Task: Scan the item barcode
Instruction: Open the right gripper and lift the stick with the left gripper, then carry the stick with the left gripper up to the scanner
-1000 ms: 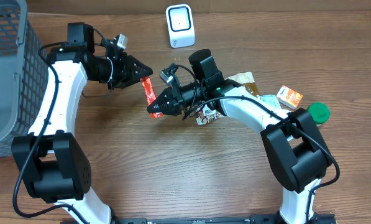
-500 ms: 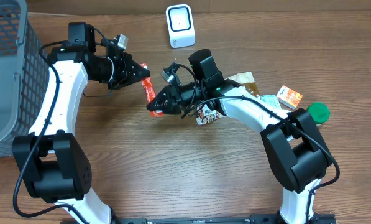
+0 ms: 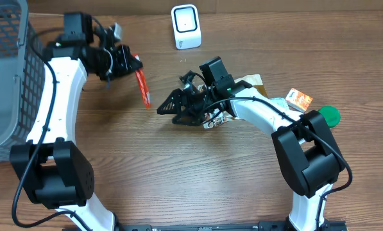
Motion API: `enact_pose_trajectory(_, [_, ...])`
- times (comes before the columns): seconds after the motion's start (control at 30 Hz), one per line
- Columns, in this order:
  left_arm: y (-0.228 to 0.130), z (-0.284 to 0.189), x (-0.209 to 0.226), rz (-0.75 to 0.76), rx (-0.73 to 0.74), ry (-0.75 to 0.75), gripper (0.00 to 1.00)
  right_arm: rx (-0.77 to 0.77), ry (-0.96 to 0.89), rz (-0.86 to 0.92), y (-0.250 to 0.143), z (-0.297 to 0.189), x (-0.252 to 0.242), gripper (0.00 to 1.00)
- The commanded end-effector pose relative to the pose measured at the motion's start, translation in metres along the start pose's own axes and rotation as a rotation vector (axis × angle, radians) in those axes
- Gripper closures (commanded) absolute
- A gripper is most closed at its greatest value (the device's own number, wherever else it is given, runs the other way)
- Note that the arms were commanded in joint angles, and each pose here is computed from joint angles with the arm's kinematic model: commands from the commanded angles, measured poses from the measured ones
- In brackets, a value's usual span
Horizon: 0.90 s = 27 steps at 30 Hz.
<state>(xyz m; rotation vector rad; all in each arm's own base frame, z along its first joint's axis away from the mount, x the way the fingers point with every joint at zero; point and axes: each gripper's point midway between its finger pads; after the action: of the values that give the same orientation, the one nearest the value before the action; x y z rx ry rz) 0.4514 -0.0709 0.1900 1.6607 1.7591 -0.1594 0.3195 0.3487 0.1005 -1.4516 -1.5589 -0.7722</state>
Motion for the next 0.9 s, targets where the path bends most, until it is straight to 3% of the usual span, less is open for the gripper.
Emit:
enact_pose_trajectory(0.0, [0.041, -0.035, -0.004, 0.137, -0.133, 0.131, 0.96, -0.069, -0.137, -0.059, 0.008, -0.003, -0.023, 0.14])
enact_pose_trajectory(0.3, [0.085, -0.099, -0.042, 0.431, -0.302, 0.561, 0.96, -0.003, -0.352, 0.071, -0.023, -0.012, -0.07, 0.15])
enact_pose_trajectory(0.4, [0.087, -0.102, -0.059, 0.551, -0.312, 0.692, 0.96, 0.097, -0.418, 0.054, -0.052, -0.018, -0.079, 0.39])
enact_pose_trajectory(0.6, [0.092, -0.082, -0.09, 0.702, -0.332, 0.73, 0.96, 0.037, -0.627, -0.011, -0.077, -0.047, -0.063, 0.41])
enact_pose_trajectory(0.87, [0.098, -0.079, -0.097, 0.702, -0.368, 0.74, 0.96, -0.285, -0.805, 0.023, -0.089, -0.162, -0.032, 0.35])
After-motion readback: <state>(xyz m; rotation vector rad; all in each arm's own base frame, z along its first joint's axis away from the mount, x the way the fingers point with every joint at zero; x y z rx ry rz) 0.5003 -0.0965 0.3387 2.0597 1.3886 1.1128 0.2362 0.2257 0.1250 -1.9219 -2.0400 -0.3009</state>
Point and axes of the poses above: each gripper's point midway between its finger pads, its own z axis out along the fingers, its own x axis along the line the jaws close on, y = z × x, and after that the axes turned 3 degrees about z, right-handed
